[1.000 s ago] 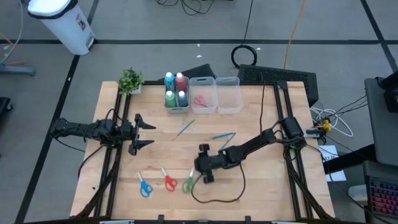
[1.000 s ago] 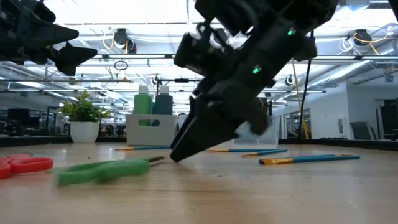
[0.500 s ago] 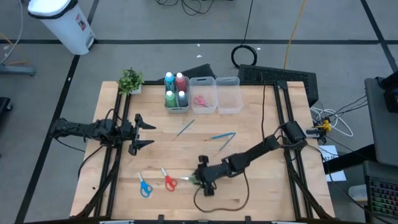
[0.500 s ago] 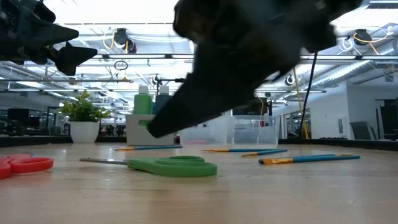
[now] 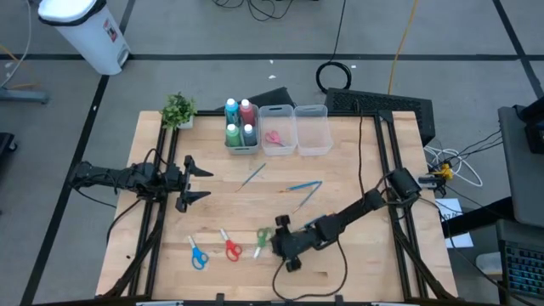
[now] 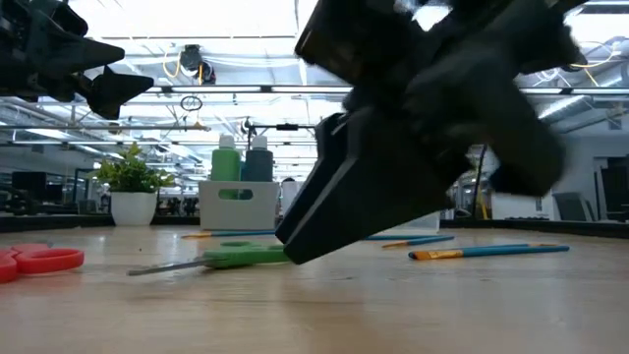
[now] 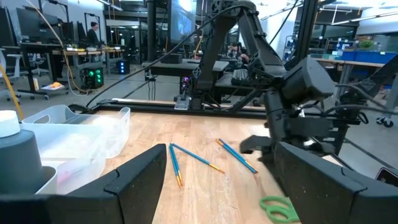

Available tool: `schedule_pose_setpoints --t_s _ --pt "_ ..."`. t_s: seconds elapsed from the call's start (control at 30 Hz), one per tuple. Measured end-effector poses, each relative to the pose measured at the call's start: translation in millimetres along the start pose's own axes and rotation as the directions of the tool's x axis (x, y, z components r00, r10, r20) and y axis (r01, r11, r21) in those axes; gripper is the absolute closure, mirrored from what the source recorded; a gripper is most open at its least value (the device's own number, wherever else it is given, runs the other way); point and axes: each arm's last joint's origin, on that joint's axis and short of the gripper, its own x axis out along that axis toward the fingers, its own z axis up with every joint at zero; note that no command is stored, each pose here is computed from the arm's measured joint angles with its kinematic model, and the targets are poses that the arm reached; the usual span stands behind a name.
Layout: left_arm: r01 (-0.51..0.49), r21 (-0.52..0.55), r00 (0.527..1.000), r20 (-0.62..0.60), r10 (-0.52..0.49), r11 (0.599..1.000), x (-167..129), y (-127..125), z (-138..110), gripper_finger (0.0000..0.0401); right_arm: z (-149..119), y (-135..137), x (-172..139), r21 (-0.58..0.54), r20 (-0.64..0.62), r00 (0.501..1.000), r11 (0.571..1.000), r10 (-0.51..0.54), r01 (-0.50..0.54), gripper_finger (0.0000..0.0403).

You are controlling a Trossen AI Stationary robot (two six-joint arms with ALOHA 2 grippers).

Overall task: Pick & Place Paint Supplies
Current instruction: Put the green scissors into the left transparent bin

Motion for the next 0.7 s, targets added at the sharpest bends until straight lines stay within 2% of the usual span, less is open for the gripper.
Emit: schedule_pose_setpoints --t_s 0.1,0.43,0.57,0.7 --pt "0.0 0.0 1.0 0.0 0.0 1.0 0 0 0 0.0093 1 -9 2 -0.02 0.004 1.0 1.0 -0.014 0.014 0.0234" --pt "0.0 0.0 1.0 0.0 0.0 1.0 0 0 0 0.0093 8 -21 2 0.031 0.05 0.998 0.999 -0.033 0.032 0.0233" --pt "0.0 0.0 1.0 0.0 0.0 1.0 0 0 0 0.0093 21 -21 0 0.153 0.173 0.985 0.988 -0.026 -0.001 0.0233" --pt "0.0 0.0 1.0 0.0 0.0 1.0 0 0 0 0.0093 34 -17 0 0.175 0.202 0.979 0.984 -0.019 -0.016 0.0232"
